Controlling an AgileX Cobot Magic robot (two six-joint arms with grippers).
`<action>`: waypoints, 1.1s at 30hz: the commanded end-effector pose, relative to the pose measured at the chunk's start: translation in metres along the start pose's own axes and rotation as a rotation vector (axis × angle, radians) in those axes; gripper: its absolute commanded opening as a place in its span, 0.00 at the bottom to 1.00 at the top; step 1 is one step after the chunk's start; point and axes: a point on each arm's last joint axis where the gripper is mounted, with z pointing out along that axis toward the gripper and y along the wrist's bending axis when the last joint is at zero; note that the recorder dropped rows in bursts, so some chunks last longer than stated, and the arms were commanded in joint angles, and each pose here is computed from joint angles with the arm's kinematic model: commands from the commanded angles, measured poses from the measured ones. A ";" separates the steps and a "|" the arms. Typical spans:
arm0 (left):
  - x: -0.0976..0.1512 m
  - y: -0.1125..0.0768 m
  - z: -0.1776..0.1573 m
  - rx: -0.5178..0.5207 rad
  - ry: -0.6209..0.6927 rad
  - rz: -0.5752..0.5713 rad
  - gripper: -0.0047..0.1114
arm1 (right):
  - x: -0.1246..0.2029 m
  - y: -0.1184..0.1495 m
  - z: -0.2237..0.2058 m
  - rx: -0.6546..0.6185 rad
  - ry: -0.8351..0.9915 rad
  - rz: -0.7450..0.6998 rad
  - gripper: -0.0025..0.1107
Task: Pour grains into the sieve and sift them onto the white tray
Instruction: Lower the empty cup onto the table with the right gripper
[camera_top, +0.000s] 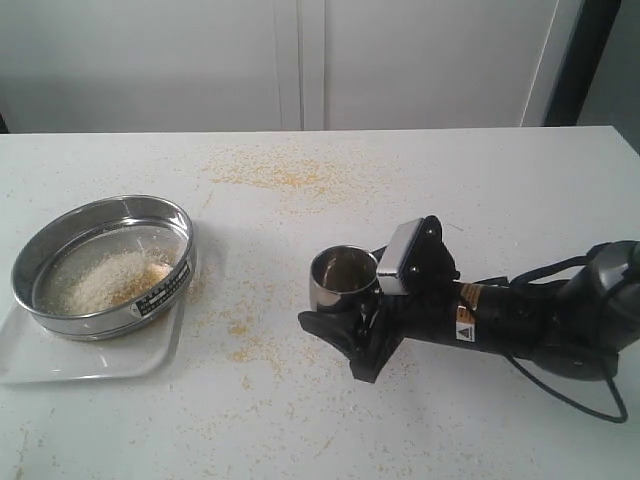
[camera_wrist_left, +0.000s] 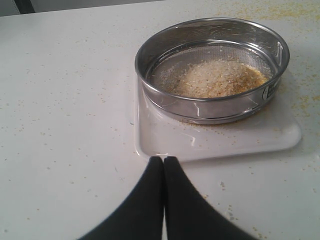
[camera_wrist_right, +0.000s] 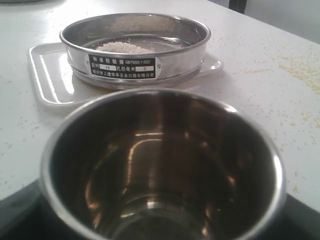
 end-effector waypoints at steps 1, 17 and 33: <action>0.000 0.000 0.000 0.004 -0.005 -0.007 0.04 | -0.003 -0.004 0.006 0.008 0.004 -0.046 0.02; 0.000 0.000 0.000 0.004 -0.005 -0.007 0.04 | 0.018 -0.016 0.024 0.008 0.064 -0.026 0.02; 0.000 0.000 0.000 0.004 -0.005 -0.007 0.04 | 0.032 -0.021 0.032 0.003 0.081 -0.021 0.42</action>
